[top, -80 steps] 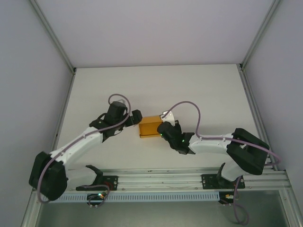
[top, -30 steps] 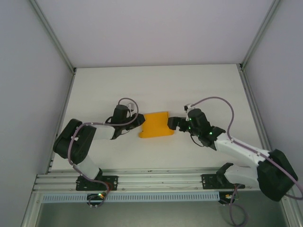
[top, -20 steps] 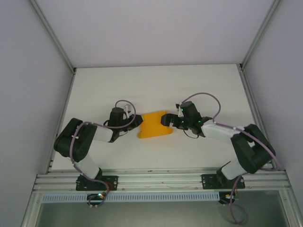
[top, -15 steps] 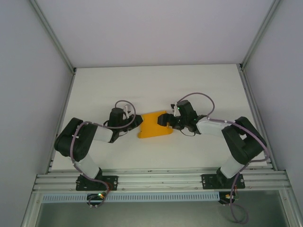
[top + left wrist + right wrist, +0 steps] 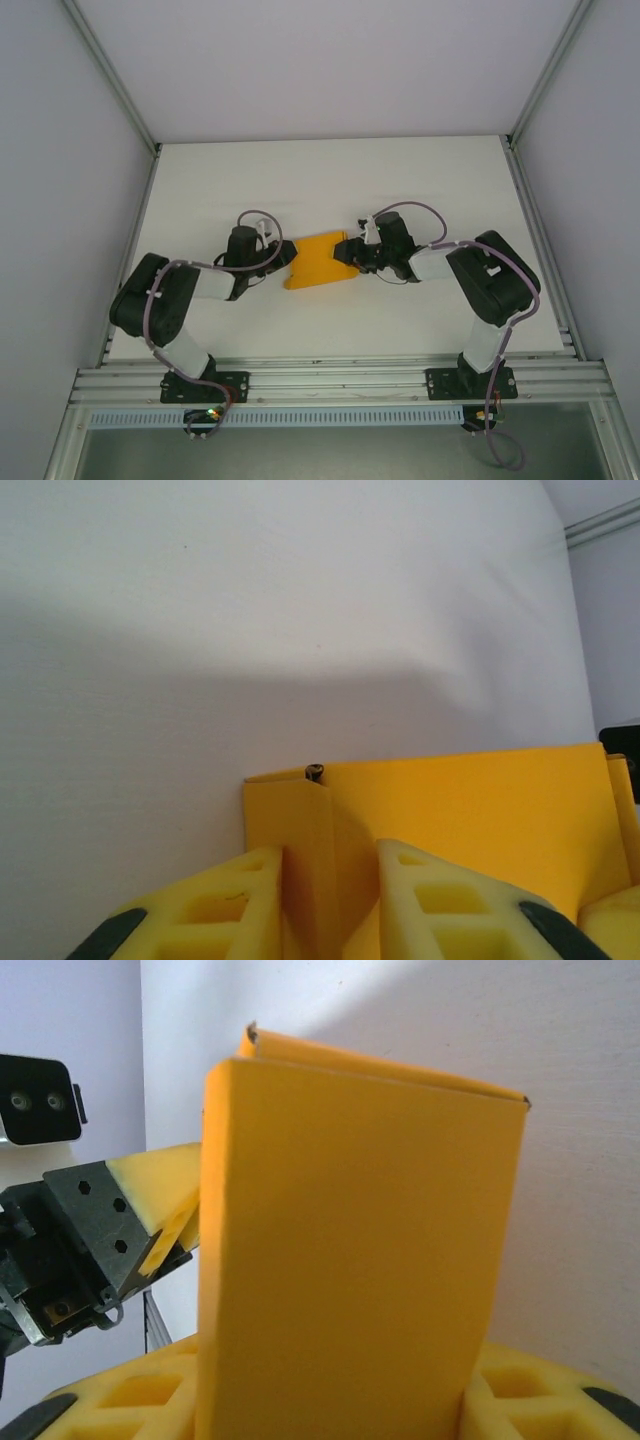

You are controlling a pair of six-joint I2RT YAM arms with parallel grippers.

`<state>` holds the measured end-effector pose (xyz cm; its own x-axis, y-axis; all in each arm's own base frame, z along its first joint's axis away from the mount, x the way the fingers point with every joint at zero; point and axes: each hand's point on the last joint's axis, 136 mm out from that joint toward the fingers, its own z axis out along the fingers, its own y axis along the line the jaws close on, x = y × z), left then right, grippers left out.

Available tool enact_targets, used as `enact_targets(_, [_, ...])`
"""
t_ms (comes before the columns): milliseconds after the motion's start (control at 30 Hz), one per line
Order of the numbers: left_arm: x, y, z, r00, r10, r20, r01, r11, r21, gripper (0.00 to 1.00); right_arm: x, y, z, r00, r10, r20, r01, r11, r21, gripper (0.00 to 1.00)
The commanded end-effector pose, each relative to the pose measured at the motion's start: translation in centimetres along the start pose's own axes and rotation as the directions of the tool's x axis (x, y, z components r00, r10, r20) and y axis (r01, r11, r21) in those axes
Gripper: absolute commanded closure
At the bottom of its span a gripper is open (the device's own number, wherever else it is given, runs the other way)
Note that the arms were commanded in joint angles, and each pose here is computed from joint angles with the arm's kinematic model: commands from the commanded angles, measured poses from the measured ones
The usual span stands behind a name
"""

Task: Assemble paper box

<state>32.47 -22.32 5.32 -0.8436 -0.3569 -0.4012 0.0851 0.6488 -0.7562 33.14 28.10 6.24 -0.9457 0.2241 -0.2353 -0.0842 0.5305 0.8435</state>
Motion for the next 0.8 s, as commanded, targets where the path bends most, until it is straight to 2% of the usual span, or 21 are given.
enact_targets(0, [1.4,1.4,-1.1,0.994,0.071,-0.083,-0.082,0.987,-0.139,0.67,-0.2,3.1,-1.5,0.998,-0.069,0.014,0.07,0.994,-0.081,0.67])
enact_targets(67, [0.2,-0.2,-1.9,0.988,0.146,-0.059,-0.153,0.978,-0.141,0.63,-0.4,3.1,-2.3,0.997,-0.064,0.031,0.066,0.995,-0.074,0.67])
enact_targets(100, [-0.5,-1.3,-2.5,0.982,0.185,-0.044,-0.19,0.972,-0.138,0.57,-0.6,3.3,-2.8,0.997,-0.061,0.042,0.064,0.995,-0.073,0.67])
enact_targets(133, [-1.0,-2.3,-3.0,0.976,0.217,-0.028,-0.219,0.967,-0.129,0.44,-0.7,3.3,-3.2,0.997,-0.056,0.052,0.059,0.996,-0.073,0.68])
enact_targets(200, [-2.0,-4.3,-4.1,0.959,0.282,0.007,-0.28,0.954,-0.112,0.13,-0.8,3.6,-4.1,0.996,-0.047,0.072,0.052,0.996,-0.07,0.69])
enact_targets(267, [-2.9,-6.1,-5.3,0.935,0.351,0.049,-0.345,0.933,-0.1,0.0,-0.9,3.5,-5.1,0.995,-0.037,0.092,0.041,0.998,-0.049,0.7])
enact_targets(367, [-3.3,-9.1,-7.3,0.85,0.519,0.089,-0.511,0.854,-0.093,0.0,-1.0,3.1,-6.9,0.993,-0.014,0.12,0.013,1.0,0.013,0.7])
enact_targets(433, [-2.6,-11.2,-8.4,0.738,0.667,0.104,-0.66,0.745,-0.099,0.0,-1.0,2.4,-8.0,0.991,0.023,0.133,-0.032,0.997,0.067,0.7])
enact_targets(533, [-1.4,-12.9,-9.1,0.562,0.823,0.085,-0.812,0.569,-0.132,0.0,-1.1,2.4,-10.0,0.985,0.102,0.139,-0.119,0.986,0.119,0.72])
enact_targets(567, [-0.5,-13.6,-9.2,0.502,0.862,0.068,-0.855,0.506,-0.111,0.0,-0.9,2.3,-10.6,0.982,0.132,0.135,-0.151,0.979,0.138,0.7])
enact_targets(633, [2.1,-14.6,-9.3,0.352,0.936,0.031,-0.935,0.353,-0.025,0.0,-0.4,2.0,-11.7,0.973,0.193,0.126,-0.213,0.96,0.179,0.69])
enact_targets(700, [5.0,-15.7,-9.6,0.203,0.979,0.016,-0.977,0.201,0.073,0.0,0.0,1.9,-12.8,0.965,0.238,0.11,-0.257,0.944,0.206,0.7])
enact_targets(767, [7.0,-16.4,-9.8,0.063,0.998,0.014,-0.991,0.061,0.117,0.0,0.4,2.0,-13.5,0.955,0.283,0.093,-0.296,0.933,0.203,0.72])
